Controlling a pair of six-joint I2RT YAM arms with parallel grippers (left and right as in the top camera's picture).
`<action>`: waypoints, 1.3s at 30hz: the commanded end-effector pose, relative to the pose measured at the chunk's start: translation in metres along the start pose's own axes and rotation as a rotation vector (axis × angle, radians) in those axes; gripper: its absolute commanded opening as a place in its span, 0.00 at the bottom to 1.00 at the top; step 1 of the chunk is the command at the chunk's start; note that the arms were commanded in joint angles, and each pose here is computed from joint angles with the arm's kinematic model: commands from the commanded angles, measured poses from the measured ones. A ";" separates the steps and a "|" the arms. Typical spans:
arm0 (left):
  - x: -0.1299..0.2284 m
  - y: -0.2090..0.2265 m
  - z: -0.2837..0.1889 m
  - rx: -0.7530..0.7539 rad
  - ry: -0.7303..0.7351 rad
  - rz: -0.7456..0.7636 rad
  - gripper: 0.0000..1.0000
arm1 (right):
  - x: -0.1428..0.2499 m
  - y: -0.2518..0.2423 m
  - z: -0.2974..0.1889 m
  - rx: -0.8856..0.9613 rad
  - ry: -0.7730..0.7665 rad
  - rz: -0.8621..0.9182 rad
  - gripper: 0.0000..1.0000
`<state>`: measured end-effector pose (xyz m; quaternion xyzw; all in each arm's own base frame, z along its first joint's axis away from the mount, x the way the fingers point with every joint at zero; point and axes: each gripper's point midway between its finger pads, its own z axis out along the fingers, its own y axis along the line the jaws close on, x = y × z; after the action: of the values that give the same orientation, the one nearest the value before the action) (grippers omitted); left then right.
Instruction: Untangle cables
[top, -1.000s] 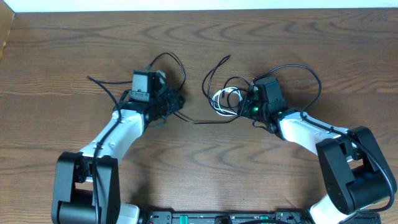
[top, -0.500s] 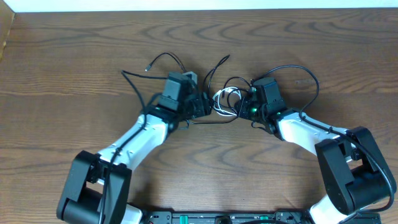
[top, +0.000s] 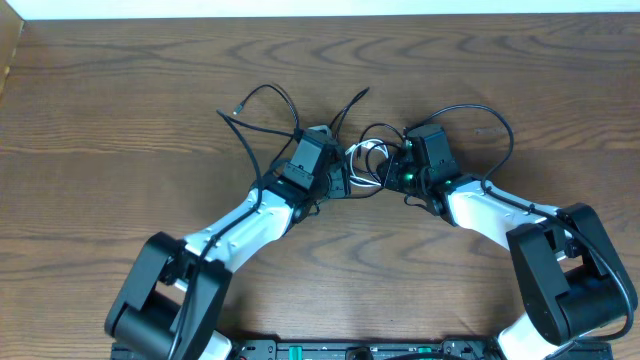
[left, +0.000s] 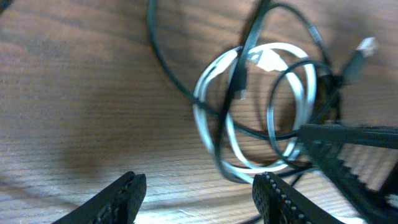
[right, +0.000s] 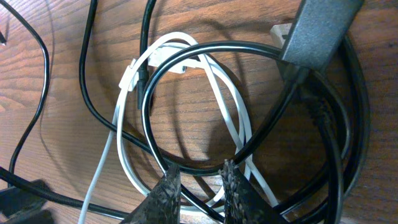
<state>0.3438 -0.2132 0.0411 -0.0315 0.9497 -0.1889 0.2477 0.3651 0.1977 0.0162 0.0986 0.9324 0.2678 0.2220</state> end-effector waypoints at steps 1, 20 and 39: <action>0.003 0.008 0.009 -0.038 0.008 -0.005 0.55 | 0.004 -0.006 0.004 0.021 0.007 0.001 0.20; 0.000 0.023 0.003 -0.065 0.024 -0.040 0.08 | 0.004 0.001 0.004 -0.018 0.016 -0.022 0.34; 0.006 -0.011 -0.002 0.075 0.059 -0.101 0.47 | 0.007 0.037 -0.001 -0.210 0.039 -0.210 0.58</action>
<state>0.3369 -0.2234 0.0554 -0.0605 0.9414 -0.2510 0.2171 0.3659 0.2293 0.0409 -0.0147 0.9068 0.3410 0.2473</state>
